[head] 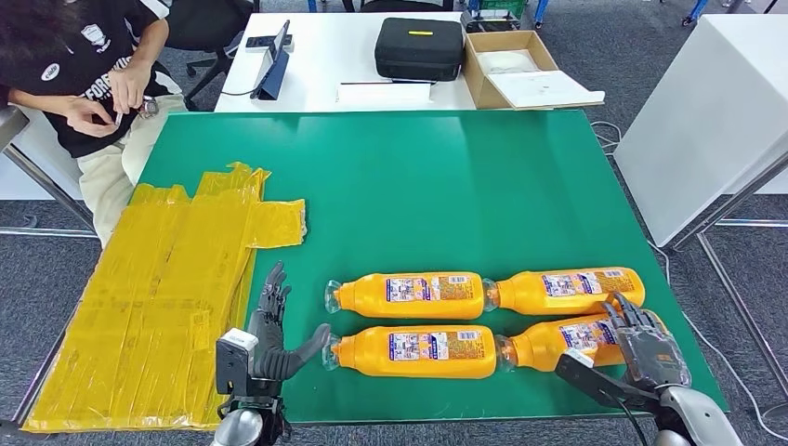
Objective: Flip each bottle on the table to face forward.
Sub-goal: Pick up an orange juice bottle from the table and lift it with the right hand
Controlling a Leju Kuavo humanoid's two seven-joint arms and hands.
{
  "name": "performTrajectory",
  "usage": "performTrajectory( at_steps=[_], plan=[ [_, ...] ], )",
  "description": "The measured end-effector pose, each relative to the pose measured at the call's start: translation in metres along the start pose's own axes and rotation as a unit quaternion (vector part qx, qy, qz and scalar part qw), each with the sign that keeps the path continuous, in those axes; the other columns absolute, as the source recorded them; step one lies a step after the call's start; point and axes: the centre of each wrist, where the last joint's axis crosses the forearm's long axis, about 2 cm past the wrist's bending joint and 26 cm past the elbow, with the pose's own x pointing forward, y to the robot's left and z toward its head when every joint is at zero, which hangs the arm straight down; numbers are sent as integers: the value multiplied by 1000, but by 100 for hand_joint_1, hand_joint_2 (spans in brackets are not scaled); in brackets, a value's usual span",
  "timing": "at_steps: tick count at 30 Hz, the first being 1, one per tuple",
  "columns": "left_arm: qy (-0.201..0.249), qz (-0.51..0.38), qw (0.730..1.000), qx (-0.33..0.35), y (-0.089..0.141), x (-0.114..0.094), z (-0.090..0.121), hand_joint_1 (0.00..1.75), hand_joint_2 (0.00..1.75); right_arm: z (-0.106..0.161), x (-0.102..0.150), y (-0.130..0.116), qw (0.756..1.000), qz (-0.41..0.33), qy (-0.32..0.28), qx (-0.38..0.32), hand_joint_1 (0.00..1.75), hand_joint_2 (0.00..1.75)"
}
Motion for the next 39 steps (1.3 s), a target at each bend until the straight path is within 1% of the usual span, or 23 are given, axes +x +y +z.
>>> performTrajectory(
  at_steps=[12, 16, 20, 21, 22, 24, 25, 26, 29, 35, 39],
  plan=[
    [7, 2, 1000, -2, 1, -3, 2, 0, 175, -1, 1, 1, 1000, 0, 5, 17, 1, 175],
    [9, 3, 1000, -4, 1, -4, 0, 0, 175, -1, -2, -1, 1000, 2, 3, 27, 21, 175],
    [11, 5, 1000, -2, 0, -5, -1, 0, 175, -4, -4, -4, 999, 7, 0, 34, 21, 175],
    [12, 5, 1000, -2, 0, -5, -1, 0, 175, -4, -4, -5, 999, 8, -1, 35, 29, 175],
    [12, 5, 1000, -2, 0, -5, -1, 0, 175, -5, -4, -5, 999, 9, -1, 36, 47, 175],
    [14, 5, 1000, -2, 0, -6, -1, 0, 175, -6, -4, -5, 999, 12, -2, 37, 89, 175],
    [14, 4, 1000, -1, 1, -6, -1, 0, 175, -6, -4, -6, 999, 13, -3, 38, 102, 175],
    [14, 4, 1000, 0, 1, -6, -1, 0, 175, -6, -4, -6, 999, 13, -4, 38, 110, 175],
    [14, 3, 1000, 3, 1, -6, -1, 0, 175, -8, -3, -7, 999, 14, -5, 38, 126, 175],
    [19, 4, 1000, 13, 2, -8, 0, 0, 175, -13, -5, -11, 999, 19, -12, 47, 129, 175],
    [23, 6, 1000, 14, 2, -9, 2, 0, 175, -16, -7, -13, 998, 20, -16, 52, 139, 175]
  ],
)
